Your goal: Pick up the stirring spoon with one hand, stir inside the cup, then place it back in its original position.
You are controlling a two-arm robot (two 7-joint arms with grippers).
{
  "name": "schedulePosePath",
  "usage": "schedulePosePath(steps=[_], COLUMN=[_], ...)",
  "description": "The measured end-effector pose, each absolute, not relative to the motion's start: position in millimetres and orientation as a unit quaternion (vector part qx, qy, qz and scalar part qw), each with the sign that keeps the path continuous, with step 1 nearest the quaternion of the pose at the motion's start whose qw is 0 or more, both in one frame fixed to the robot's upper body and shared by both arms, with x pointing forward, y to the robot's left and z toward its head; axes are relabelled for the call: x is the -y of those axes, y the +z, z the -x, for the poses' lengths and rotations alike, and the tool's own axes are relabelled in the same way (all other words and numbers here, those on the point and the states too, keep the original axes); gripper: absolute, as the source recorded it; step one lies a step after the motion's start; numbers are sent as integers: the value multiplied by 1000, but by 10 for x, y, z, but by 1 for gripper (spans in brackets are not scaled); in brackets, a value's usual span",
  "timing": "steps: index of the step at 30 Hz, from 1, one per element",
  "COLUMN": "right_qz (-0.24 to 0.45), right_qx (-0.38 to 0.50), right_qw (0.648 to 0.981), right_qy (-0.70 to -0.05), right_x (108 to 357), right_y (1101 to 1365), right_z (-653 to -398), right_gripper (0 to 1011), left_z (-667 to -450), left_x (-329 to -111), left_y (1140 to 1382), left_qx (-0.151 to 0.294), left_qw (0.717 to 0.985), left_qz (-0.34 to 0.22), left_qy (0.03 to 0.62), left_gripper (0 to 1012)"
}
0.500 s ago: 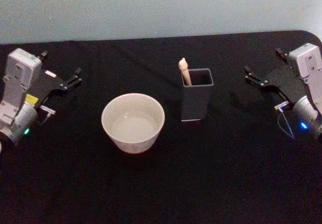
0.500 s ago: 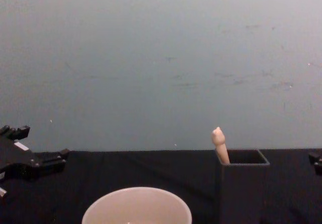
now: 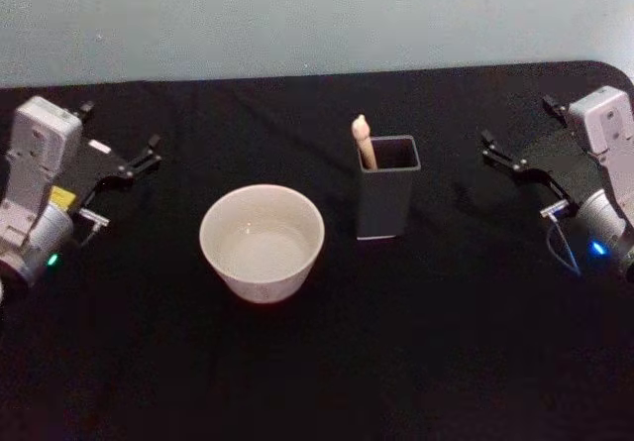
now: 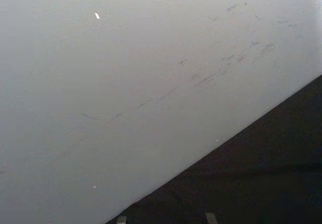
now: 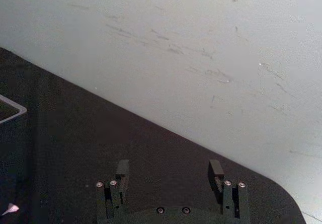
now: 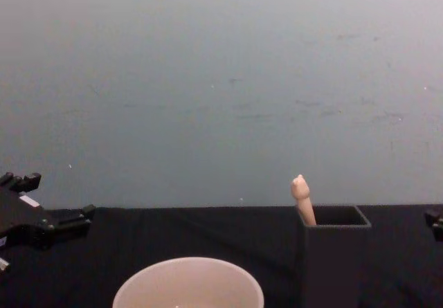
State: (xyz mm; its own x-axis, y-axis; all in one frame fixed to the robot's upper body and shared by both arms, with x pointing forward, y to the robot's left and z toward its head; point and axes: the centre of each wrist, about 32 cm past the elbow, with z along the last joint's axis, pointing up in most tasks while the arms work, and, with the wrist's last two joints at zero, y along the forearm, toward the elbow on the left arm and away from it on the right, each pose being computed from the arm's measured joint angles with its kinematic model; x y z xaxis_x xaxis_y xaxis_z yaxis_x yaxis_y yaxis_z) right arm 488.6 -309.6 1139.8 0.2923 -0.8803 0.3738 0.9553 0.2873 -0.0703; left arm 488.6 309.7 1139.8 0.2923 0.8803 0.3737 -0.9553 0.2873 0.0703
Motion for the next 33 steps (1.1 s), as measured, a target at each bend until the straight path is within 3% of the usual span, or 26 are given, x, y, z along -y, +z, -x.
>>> schedulePosePath(steps=[33], right_qz=[142], right_qx=[132], right_qw=[791], right_qy=[-580], right_x=[3096], right_y=[11398], right_z=[-4886], right_gripper=[1002], left_z=[-4886], left_x=[-3097], left_y=[11398], left_qx=[132], left_qw=[791], left_qz=[-142], left_qy=[580], left_gripper=[1001])
